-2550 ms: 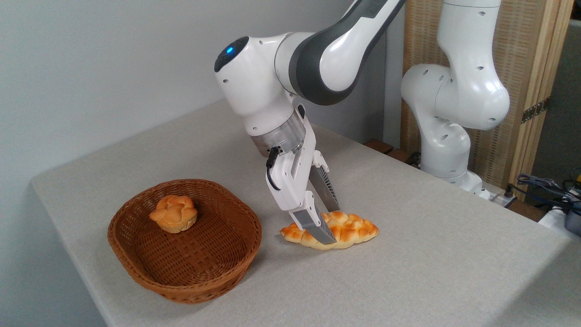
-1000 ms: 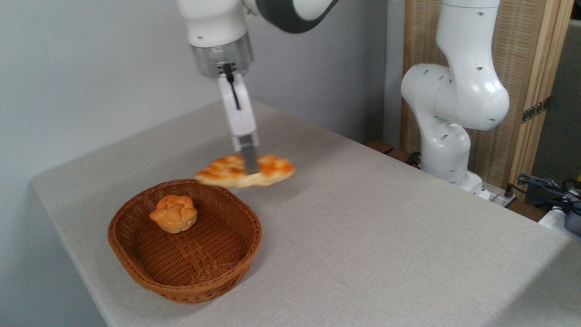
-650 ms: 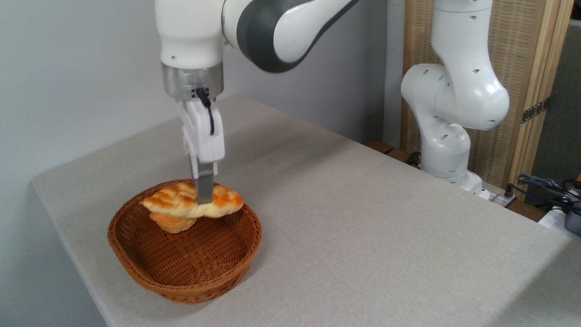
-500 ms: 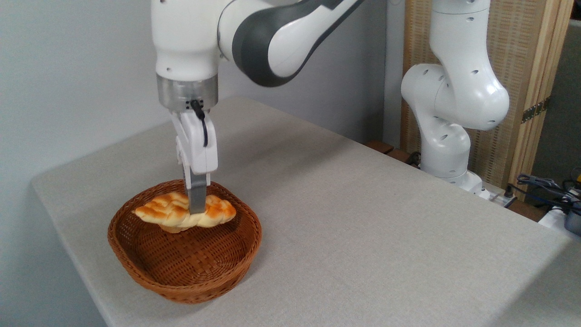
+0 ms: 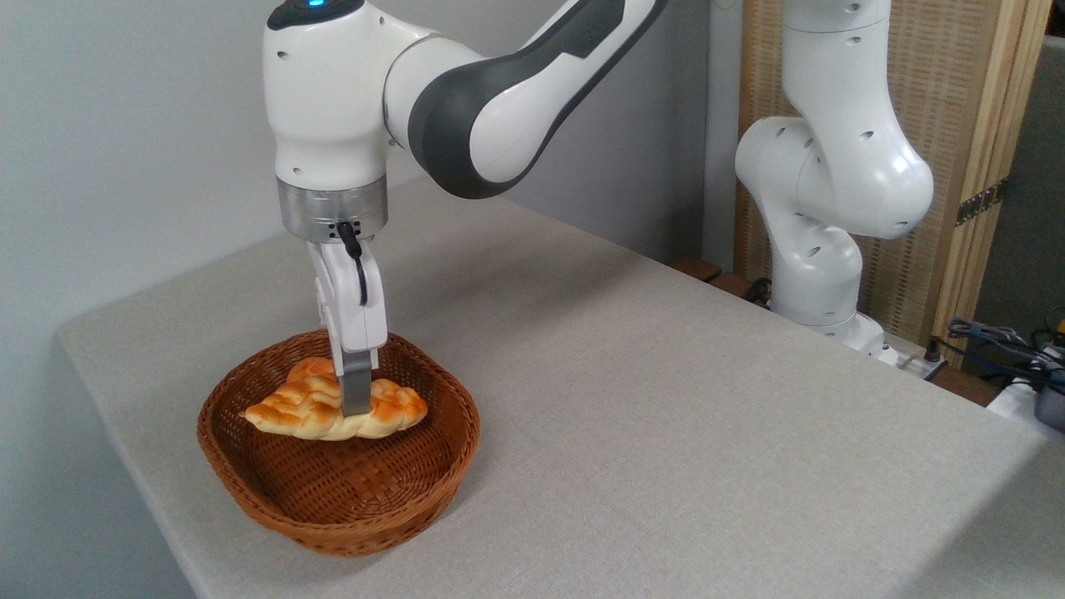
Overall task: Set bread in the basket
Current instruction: 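Lower the braided roll into the basket beside the round bun, then open the gripper and raise it up away from the basket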
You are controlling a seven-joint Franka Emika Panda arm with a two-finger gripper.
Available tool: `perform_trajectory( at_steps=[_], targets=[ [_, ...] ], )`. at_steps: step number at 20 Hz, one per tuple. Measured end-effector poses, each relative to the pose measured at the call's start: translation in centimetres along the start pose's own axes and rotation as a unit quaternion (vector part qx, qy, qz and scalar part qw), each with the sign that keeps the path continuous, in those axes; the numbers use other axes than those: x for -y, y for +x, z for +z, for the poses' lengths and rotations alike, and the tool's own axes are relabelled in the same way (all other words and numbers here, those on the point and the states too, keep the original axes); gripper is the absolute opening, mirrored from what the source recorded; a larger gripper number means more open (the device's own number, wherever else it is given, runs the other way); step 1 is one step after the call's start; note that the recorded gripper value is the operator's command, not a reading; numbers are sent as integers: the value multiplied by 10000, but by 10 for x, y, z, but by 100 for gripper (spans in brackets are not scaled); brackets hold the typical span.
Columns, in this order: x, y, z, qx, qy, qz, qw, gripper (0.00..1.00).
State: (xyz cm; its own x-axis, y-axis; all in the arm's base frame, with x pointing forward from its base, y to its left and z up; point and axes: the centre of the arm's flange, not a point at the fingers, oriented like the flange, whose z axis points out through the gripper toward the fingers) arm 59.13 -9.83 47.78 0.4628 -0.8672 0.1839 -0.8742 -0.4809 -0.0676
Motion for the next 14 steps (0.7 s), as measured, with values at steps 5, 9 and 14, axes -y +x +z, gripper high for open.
perform_trajectory(
  at_steps=[5, 9, 14],
  targets=[
    [3, -1, -7, -36, 59, -22, 10000, 100],
    [4, -1, -9, -46, 74, -24, 10000, 100],
    [8, -7, -46, -217, 344, -305, 9987, 100]
  ],
)
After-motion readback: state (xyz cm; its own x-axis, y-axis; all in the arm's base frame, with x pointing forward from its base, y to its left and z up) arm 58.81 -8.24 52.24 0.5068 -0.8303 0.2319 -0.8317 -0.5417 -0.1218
